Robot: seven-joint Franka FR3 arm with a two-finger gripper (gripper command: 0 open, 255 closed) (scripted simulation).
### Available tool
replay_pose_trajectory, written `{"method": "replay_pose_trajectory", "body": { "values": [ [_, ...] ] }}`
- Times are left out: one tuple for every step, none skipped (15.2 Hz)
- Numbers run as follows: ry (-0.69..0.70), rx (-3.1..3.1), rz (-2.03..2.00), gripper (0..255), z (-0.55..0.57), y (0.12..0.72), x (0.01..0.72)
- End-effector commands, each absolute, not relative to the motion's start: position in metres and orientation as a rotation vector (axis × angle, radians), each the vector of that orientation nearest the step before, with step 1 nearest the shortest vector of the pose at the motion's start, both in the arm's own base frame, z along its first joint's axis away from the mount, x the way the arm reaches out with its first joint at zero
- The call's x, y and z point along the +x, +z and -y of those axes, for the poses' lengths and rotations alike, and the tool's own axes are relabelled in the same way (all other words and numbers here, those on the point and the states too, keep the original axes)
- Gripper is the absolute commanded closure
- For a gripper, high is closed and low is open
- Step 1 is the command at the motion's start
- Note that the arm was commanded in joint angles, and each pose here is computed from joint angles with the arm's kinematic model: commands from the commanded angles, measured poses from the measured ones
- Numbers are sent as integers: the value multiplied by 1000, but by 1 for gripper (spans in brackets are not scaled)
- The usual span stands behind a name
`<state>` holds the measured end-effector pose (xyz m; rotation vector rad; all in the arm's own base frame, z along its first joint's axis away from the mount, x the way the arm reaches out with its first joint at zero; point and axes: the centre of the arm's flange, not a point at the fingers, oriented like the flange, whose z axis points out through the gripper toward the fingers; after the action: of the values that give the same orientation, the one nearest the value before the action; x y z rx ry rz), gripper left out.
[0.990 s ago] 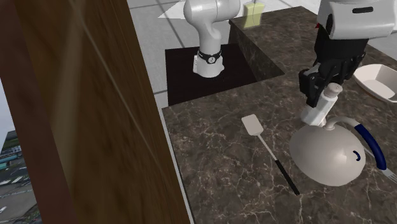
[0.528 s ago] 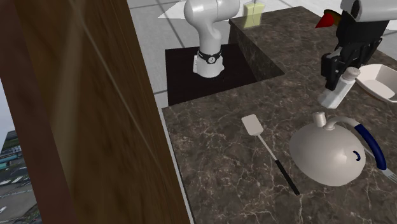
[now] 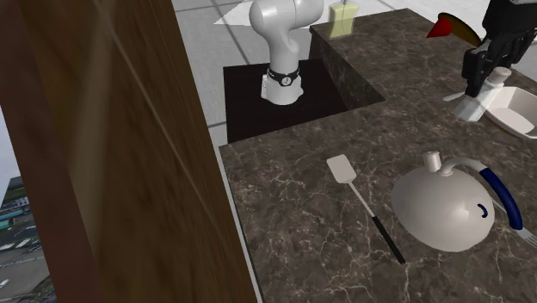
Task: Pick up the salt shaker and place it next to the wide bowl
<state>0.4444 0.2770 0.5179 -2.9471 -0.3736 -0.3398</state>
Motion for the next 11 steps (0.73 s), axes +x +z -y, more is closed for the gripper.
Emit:
{"method": "replay_pose_trajectory", "body": {
  "values": [
    [-340,-2947,371,255,-302,516,433],
    [-340,-2947,371,255,-313,516,427],
    [-340,-2947,371,255,-325,516,420],
    [-340,-2947,371,255,-336,516,414],
    [-340,-2947,371,255,-348,516,407],
    [-340,-2947,371,255,-359,516,401],
    [-340,-2947,371,255,-371,516,395],
    [-340,-2947,371,255,-382,516,388],
    [-340,-2947,371,255,-394,516,382],
    [-340,-2947,371,255,-407,516,374],
    [-340,-2947,371,255,-407,511,374]
  ]
}}
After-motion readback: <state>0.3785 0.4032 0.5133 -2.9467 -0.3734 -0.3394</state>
